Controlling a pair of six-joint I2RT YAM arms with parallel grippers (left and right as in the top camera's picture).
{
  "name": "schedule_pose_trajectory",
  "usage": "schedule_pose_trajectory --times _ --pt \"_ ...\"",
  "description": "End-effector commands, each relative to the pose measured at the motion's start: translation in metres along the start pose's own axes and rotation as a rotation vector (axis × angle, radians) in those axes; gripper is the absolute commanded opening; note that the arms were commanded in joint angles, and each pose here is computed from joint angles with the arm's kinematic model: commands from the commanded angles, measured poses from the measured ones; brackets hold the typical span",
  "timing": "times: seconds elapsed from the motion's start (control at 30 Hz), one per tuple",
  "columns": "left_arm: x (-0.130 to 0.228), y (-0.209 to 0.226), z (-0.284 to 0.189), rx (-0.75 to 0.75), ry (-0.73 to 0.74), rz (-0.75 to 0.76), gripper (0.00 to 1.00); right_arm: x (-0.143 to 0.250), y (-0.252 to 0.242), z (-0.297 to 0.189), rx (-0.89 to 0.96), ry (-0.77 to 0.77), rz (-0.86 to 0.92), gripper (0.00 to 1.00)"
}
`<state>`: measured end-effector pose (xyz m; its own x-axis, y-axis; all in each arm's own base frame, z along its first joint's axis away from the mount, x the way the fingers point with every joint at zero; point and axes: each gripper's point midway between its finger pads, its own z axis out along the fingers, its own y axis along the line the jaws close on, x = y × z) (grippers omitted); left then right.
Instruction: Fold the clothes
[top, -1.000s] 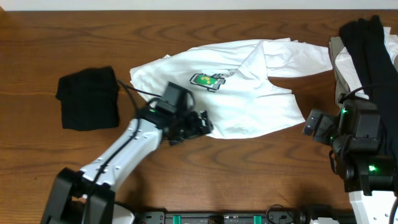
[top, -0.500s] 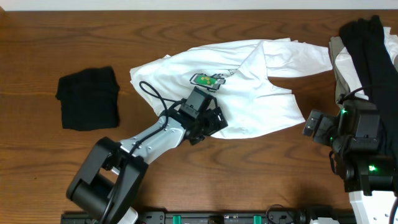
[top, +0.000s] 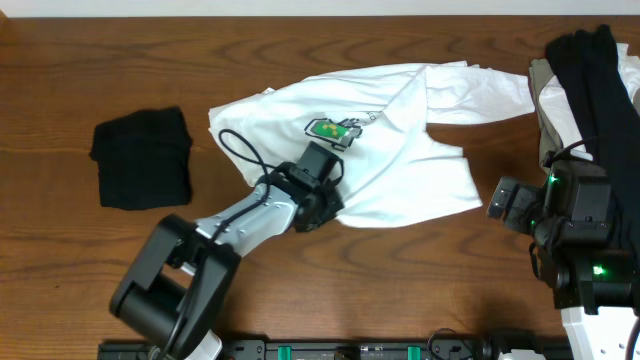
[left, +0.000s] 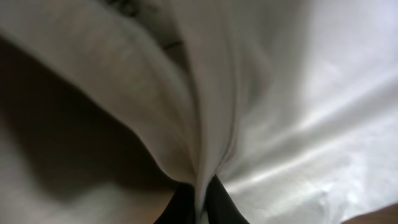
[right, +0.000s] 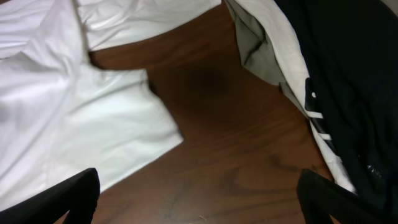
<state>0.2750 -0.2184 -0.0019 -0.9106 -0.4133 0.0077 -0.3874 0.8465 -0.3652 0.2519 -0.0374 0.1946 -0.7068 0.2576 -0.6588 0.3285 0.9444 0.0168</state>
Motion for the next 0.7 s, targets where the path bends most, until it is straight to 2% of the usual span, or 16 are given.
schedule_pose_trajectory --times 0.0,0.17,0.3,0.33,0.37,0.4,0.47,0.53,0.67 --pt "-0.007 0.038 -0.017 -0.107 -0.004 0.040 0.06 -0.003 -0.003 -0.002 0.012 -0.009 -0.007 0.99" --pt "-0.025 0.106 -0.077 -0.304 -0.054 0.018 0.06 0.000 -0.002 0.005 0.017 0.019 -0.012 0.99" --pt "-0.046 0.158 -0.124 -0.427 -0.152 -0.098 0.06 0.007 0.004 0.018 0.000 0.081 -0.022 0.99" --pt "-0.051 0.165 -0.131 -0.417 -0.170 -0.136 0.12 0.009 0.006 0.021 -0.002 0.098 -0.024 0.99" --pt "-0.054 0.168 -0.136 -0.399 -0.179 -0.162 0.29 0.011 0.007 0.024 -0.002 0.111 -0.026 0.99" --pt "-0.056 0.169 -0.140 -0.364 -0.178 -0.187 0.41 0.012 0.007 0.028 -0.001 0.125 -0.022 0.99" --pt "-0.054 0.162 -0.141 -0.274 -0.146 -0.216 0.59 0.015 0.009 0.033 -0.003 0.150 -0.022 0.99" --pt "-0.047 0.148 -0.139 -0.178 -0.090 -0.196 0.67 0.018 0.009 0.038 0.003 0.170 -0.021 0.99" --pt "-0.022 0.132 -0.135 -0.116 0.026 -0.171 0.69 0.021 0.009 0.042 0.008 0.192 -0.025 0.99"
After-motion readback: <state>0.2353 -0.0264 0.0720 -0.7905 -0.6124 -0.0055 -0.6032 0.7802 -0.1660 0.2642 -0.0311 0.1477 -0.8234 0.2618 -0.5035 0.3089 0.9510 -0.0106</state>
